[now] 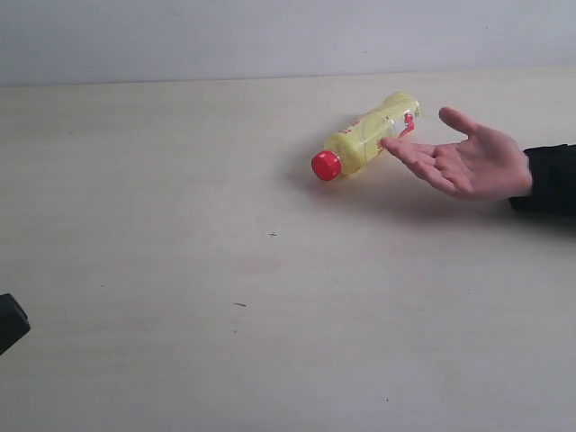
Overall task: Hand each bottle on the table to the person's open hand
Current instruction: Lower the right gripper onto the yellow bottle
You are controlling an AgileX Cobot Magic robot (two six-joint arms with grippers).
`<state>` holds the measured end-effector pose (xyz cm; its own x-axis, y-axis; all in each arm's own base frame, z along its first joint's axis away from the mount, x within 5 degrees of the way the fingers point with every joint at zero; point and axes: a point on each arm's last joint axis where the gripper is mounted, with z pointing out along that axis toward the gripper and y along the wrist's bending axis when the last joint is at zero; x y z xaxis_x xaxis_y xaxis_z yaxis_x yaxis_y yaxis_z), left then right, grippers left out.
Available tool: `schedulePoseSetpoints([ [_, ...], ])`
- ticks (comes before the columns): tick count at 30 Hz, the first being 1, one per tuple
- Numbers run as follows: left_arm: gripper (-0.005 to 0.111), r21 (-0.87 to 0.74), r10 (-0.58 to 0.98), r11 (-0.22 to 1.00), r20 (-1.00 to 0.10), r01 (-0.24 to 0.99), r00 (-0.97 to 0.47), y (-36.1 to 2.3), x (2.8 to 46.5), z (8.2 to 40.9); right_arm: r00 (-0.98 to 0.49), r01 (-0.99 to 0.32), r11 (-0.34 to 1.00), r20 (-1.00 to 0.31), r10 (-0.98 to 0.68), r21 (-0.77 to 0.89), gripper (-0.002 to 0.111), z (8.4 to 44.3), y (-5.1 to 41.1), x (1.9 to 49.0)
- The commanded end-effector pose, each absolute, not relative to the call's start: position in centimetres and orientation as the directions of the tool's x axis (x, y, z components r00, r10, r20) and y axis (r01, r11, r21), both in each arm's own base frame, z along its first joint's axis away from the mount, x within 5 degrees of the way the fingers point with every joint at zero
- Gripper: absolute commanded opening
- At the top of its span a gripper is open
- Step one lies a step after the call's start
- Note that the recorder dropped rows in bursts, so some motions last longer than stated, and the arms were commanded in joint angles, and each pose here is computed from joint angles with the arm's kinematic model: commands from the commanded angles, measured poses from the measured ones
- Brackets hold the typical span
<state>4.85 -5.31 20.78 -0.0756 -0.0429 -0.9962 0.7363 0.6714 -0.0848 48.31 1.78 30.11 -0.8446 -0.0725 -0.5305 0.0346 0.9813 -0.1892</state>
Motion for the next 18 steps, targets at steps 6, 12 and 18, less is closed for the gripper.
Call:
schedulePoseSetpoints([
  [6,0.0,-0.09,-0.056,0.673,-0.996,0.734,-0.07,-5.3,4.8,20.9,-0.902,0.17,0.955,-0.352,0.251,0.244,0.035,25.4,5.2,49.5],
  [12,0.0,-0.09,-0.056,0.673,-0.996,0.734,-0.07,-5.3,4.8,20.9,-0.927,0.118,0.938,-0.302,0.221,0.325,0.059,24.1,9.2,49.3],
  [18,0.0,-0.09,-0.056,0.673,-0.996,0.734,-0.07,-5.3,4.8,20.9,-0.923,0.133,0.963,-0.326,0.207,0.235,0.079,23.6,13.3,48.5],
])
